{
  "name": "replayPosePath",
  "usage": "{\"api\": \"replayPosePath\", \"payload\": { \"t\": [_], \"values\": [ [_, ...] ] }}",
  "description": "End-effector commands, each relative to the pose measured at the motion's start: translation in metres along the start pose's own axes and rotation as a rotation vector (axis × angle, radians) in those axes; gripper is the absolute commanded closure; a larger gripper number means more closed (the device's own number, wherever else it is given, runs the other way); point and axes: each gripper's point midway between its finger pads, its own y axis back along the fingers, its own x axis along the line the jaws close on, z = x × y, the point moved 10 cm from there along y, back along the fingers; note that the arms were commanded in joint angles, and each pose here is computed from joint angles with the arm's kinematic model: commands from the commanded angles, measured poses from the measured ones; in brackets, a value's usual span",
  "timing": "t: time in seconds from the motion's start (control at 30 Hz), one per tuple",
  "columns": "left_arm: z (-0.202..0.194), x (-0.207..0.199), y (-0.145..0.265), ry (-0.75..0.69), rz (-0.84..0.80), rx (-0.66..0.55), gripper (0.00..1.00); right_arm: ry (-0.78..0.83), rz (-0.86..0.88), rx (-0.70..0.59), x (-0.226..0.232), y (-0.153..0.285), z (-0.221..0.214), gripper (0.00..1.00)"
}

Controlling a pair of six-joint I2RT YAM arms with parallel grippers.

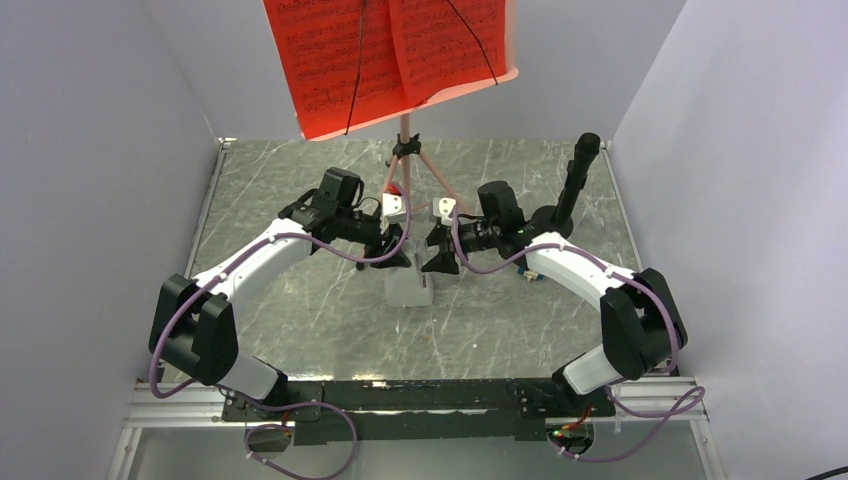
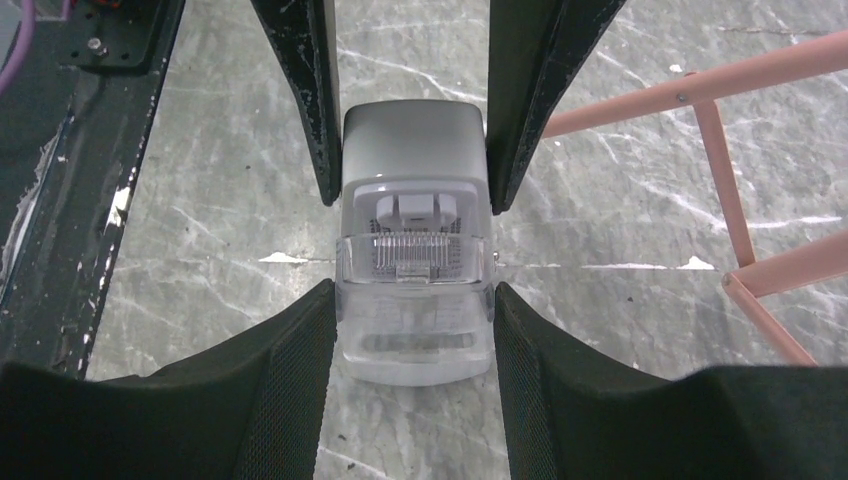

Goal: Pack up the instrument practice props

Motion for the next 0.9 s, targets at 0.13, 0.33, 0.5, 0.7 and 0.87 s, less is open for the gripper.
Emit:
{"api": "replayPosePath", "payload": {
  "t": [0.13,0.33,0.5,0.7,0.87],
  "values": [
    [-0.024,0.005,-0.007,0.03,0.031,0.107,0.99,-0.014,0.04,0.002,0.0,-0.007,-0.009,1.0],
    [-0.023,0.006,-0.008,0.03,0.03,0.105,0.99,-0.015,0.049,0.041,0.0,-0.014,-0.017,1.0],
    [-0.023,0.007,-0.008,0.03,0.028,0.102,0.99,-0.021,0.057,0.05,0.0,-0.018,-0.02,1.0],
    [-0.021,0.011,-0.012,0.031,0.024,0.081,0.99,-0.013,0.085,0.063,0.004,-0.029,-0.021,1.0],
    [-0.017,0.015,-0.016,0.022,0.017,0.074,0.99,-0.013,0.096,0.066,0.008,-0.038,-0.021,1.0]
  ]
}}
